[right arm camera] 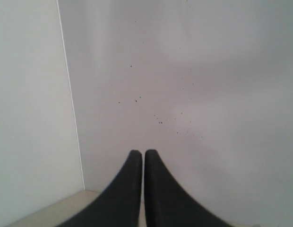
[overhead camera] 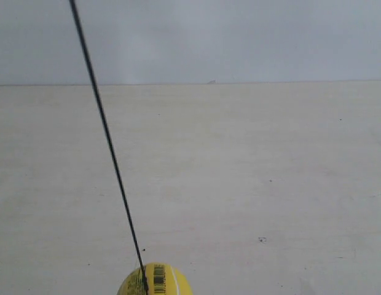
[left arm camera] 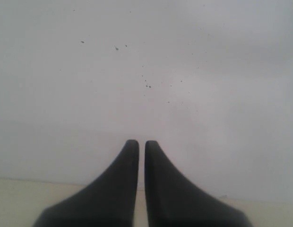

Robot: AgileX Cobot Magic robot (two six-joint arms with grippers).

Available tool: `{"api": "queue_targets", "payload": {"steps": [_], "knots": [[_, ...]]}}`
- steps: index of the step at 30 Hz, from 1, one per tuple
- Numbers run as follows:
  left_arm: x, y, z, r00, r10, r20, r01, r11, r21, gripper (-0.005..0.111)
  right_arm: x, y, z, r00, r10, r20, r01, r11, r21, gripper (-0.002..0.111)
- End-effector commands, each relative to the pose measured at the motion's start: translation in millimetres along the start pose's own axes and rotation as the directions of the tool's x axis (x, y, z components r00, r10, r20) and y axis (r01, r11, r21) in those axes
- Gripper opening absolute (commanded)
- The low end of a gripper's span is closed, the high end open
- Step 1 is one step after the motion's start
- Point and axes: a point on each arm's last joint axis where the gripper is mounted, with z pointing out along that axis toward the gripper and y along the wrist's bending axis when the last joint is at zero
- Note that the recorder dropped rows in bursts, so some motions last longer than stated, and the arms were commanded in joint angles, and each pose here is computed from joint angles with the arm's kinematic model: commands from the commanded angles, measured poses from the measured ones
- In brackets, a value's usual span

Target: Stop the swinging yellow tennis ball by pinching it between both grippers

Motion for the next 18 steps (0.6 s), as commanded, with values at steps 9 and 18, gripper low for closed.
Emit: {"api": "queue_targets", "payload": {"steps": [9, 18], "knots": [[-1.7, 2.6, -0.3, 0.737, -0.674, 0.04, 0.675, 0.738, -0.004, 0.005, -2.6, 1.4, -1.2, 1.0, -0.007, 0.014, 0.007, 1.0, -0.013, 0.0], [0.3, 3.5, -0.2, 0.623, -0.781, 0.043, 0.782, 0.623, -0.005, 0.005, -2.6, 1.4, -1.2, 1.0, -0.007, 0.014, 0.007, 1.0, -0.013, 0.0]]}}
